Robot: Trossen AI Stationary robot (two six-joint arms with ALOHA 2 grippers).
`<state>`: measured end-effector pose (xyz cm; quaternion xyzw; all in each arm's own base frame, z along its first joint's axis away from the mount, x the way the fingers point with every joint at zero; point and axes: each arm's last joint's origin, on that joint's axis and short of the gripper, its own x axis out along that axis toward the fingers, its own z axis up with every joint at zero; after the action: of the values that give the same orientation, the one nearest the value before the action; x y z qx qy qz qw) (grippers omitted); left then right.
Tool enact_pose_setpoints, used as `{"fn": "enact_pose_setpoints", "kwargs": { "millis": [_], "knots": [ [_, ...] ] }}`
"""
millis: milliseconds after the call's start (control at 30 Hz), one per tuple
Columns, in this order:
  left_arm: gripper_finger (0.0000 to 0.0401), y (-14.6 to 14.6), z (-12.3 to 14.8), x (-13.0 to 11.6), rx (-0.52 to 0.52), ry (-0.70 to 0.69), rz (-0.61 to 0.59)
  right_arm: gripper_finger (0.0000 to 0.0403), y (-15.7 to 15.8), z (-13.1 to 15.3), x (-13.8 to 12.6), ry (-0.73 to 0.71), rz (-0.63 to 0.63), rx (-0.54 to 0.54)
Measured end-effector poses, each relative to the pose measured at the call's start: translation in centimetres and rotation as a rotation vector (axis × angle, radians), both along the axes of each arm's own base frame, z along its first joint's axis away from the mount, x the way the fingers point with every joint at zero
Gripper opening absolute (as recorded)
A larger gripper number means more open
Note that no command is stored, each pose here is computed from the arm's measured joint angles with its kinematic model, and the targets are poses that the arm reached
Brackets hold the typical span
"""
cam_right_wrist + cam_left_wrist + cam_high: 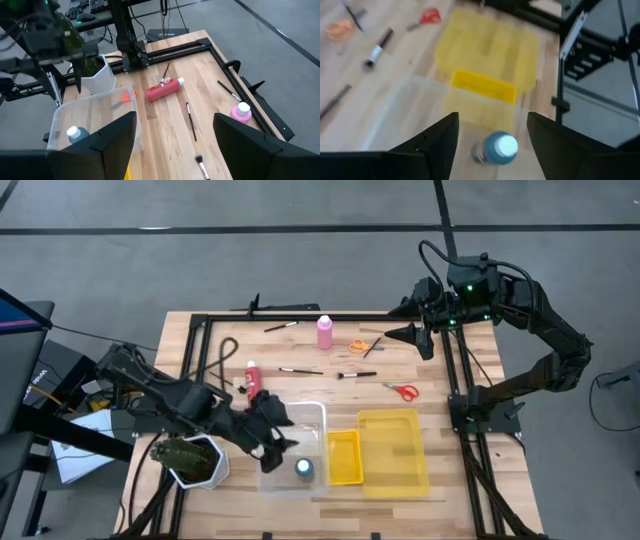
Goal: Pick & Place Paint Supplies
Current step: Put the red paint bottle into the transparent bin
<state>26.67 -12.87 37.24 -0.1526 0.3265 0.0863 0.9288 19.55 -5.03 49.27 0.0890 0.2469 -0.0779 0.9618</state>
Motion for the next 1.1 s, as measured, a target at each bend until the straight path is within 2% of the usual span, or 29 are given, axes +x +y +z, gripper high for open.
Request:
{"fn": "enact_pose_setpoints", "kwargs": {
  "millis": [333,500,733,900,1100],
  "knots": [
    [0.0192,2.9,1.8,-1.2,0.103,-0.054,0.075,0.0260,0.0,-0.1,0.0,0.005,-0.024,0.046],
    [0.0192,5.0,2.6,-1.4,0.183,-0.070,0.105,0.0260,0.0,-0.2,-0.1,0.017,-0.037,0.072],
    [0.0194,8.9,3.9,-2.3,0.282,-0.094,0.224,0.0260,0.0,-0.3,-0.2,0.019,-0.065,0.113],
    [0.0194,11.9,5.2,-3.7,0.346,-0.110,0.317,0.0260,-0.1,-0.3,-0.2,0.020,-0.126,0.100],
    [0.0194,15.1,6.5,-6.0,0.455,-0.099,0.388,0.0260,-0.7,-0.3,-0.3,0.009,-0.291,0.109]
  ]
}}
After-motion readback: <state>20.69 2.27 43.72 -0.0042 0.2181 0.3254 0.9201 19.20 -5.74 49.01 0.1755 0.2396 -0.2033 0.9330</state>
